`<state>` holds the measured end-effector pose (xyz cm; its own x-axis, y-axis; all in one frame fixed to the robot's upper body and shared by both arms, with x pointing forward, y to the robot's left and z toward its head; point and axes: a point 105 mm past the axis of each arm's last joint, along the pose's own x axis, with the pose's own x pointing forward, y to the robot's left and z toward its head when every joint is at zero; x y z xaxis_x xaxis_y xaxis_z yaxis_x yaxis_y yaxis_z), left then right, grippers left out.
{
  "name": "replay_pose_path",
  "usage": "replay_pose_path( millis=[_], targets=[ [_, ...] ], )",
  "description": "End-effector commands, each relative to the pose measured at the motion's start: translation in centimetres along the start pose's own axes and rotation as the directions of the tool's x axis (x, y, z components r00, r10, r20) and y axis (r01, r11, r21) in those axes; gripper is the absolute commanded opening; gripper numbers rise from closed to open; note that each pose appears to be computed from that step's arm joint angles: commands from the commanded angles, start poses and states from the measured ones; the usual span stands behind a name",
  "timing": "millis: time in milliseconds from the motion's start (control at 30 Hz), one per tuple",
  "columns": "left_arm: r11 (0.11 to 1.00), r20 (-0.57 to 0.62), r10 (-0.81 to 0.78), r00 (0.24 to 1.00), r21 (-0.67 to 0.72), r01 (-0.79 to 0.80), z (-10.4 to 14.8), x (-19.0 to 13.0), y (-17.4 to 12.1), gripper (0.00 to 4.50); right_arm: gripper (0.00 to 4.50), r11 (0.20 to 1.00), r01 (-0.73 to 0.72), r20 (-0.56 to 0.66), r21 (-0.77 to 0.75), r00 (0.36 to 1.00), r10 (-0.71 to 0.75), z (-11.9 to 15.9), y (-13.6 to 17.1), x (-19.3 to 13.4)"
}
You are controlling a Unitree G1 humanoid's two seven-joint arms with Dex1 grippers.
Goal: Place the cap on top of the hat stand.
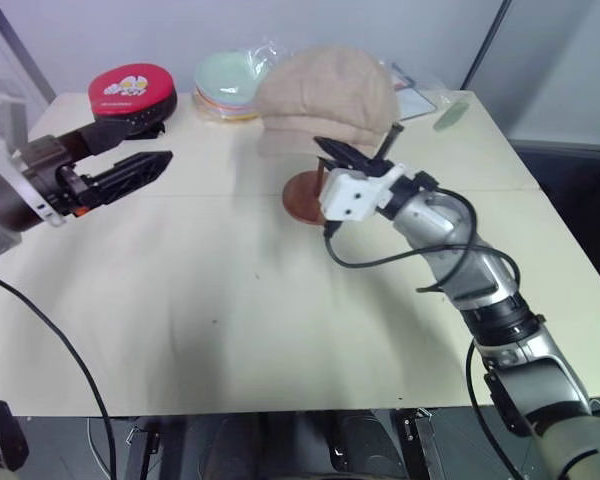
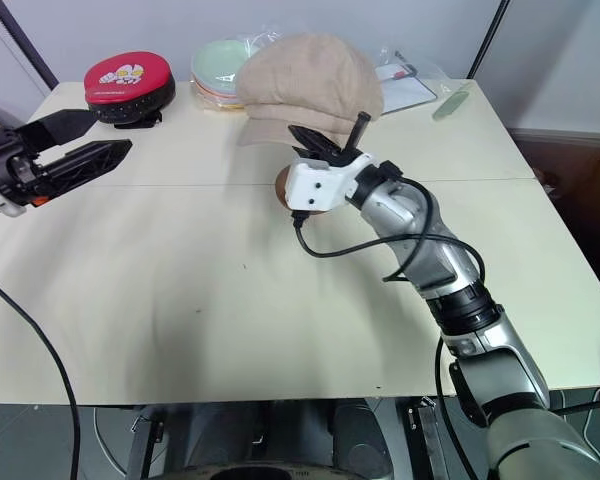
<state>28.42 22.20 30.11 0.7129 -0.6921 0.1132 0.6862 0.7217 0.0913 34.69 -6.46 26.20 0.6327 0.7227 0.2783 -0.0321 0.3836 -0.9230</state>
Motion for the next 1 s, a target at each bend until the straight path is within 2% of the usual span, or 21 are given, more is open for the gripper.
replay_pose_path(
  millis=[33,100,267,400,533,633,833,867,1000],
  targets=[
    [0.999,0.032,-0.003,0.999,0.039,0.002,0.9,0.2,0.1,4.50,0.01,0.995,0.091,0.086,-0.050,0.992,-0.087,0.1,-2.7,-1.7],
    [0.999,0.035,-0.004,0.999,0.040,0.003,0.9,0.4,0.2,4.50,0.01,0.992,0.079,0.141,-0.101,0.988,-0.064,0.1,-2.5,-2.3],
    [0.999,0.044,-0.018,0.999,0.041,0.016,1.0,1.0,0.4,4.50,0.01,0.979,0.055,0.183,-0.196,0.983,-0.019,-0.8,-1.1,-1.9],
    [0.999,0.054,-0.034,0.998,0.042,0.032,1.1,1.5,0.4,4.50,0.01,0.979,0.070,0.232,-0.190,0.972,-0.025,-0.4,0.4,-1.3],
    [0.998,0.057,-0.044,0.997,0.044,0.042,1.2,1.8,0.3,4.50,0.01,0.981,0.069,0.230,-0.181,0.973,-0.026,-0.8,1.3,-0.9],
    [0.997,0.057,-0.060,0.997,0.041,0.058,1.3,1.8,0.1,4.50,1.07,0.986,0.074,0.211,-0.150,0.977,-0.041,-1.3,1.0,-1.0],
    [0.993,0.039,-0.112,0.993,0.042,0.110,1.2,1.8,-0.5,4.50,4.10,0.985,0.068,0.162,-0.159,0.986,-0.042,-2.1,0.7,-1.2],
    [0.993,0.038,-0.115,0.993,0.043,0.113,1.2,1.8,-0.6,4.50,4.44,0.984,0.059,0.154,-0.170,0.988,-0.033,-2.1,0.7,-1.4],
    [0.992,0.028,-0.121,0.992,0.046,0.120,1.1,1.8,-0.6,4.50,4.44,0.990,-0.004,0.095,-0.142,0.995,0.018,-2.8,0.8,-4.1]
  ],
)
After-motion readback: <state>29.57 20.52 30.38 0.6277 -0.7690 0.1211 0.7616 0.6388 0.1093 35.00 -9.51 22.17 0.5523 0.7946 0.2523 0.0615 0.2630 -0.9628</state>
